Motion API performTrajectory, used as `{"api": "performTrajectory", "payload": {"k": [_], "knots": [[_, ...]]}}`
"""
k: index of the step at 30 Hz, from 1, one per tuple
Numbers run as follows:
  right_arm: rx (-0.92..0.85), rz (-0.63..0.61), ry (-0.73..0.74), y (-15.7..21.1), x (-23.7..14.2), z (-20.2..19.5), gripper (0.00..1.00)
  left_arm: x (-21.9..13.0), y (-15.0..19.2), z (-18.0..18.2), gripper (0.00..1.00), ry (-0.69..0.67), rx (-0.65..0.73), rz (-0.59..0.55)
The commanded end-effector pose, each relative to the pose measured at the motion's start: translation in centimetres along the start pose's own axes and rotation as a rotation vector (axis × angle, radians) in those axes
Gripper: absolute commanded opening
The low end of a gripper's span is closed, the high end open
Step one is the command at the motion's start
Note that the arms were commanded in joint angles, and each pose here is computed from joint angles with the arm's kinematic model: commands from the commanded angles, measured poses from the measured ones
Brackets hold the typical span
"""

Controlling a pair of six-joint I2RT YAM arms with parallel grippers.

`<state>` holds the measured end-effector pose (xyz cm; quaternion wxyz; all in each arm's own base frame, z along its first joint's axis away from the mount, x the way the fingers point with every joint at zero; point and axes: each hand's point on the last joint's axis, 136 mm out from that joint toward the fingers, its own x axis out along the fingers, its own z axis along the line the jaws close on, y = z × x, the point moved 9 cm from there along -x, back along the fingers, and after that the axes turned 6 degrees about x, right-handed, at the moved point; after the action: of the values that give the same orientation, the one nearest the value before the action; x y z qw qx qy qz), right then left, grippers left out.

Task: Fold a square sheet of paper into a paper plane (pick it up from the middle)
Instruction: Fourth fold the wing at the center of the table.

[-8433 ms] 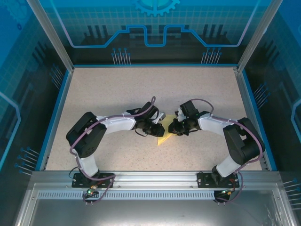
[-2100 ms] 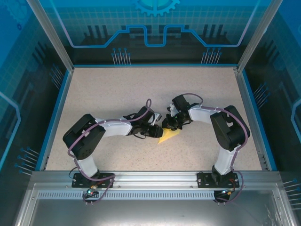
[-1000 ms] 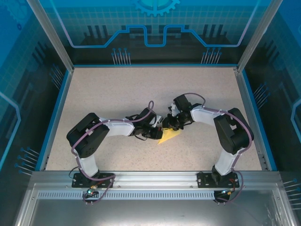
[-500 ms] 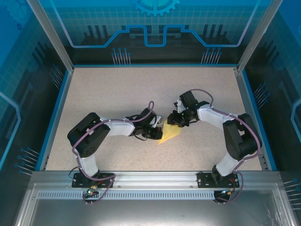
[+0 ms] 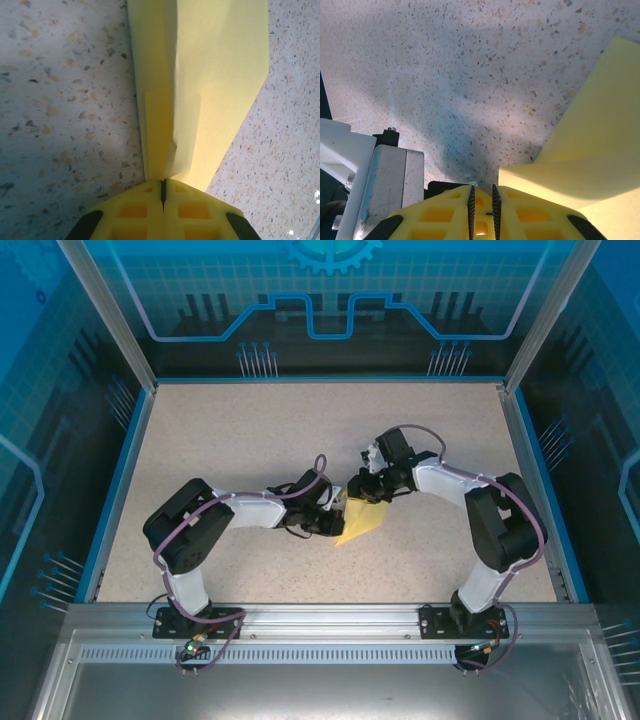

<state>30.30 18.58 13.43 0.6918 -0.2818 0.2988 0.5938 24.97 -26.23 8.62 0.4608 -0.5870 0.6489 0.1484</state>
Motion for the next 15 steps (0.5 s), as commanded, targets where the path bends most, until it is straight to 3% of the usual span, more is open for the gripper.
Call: {"api": "performTrajectory", "payload": {"k": [1,15], "knots": [[0.002,0.013,-0.021,-0.7,1.5,0.4,0.19,0.4,0.2,-0.3,0.01,0.018,0.040,0.014],[0.037,-0.002,0.105,-1.6,2.7,-2.1,0.15,0.5,0.2,-0.2,0.01,0.021,0.042,0.019]]}}
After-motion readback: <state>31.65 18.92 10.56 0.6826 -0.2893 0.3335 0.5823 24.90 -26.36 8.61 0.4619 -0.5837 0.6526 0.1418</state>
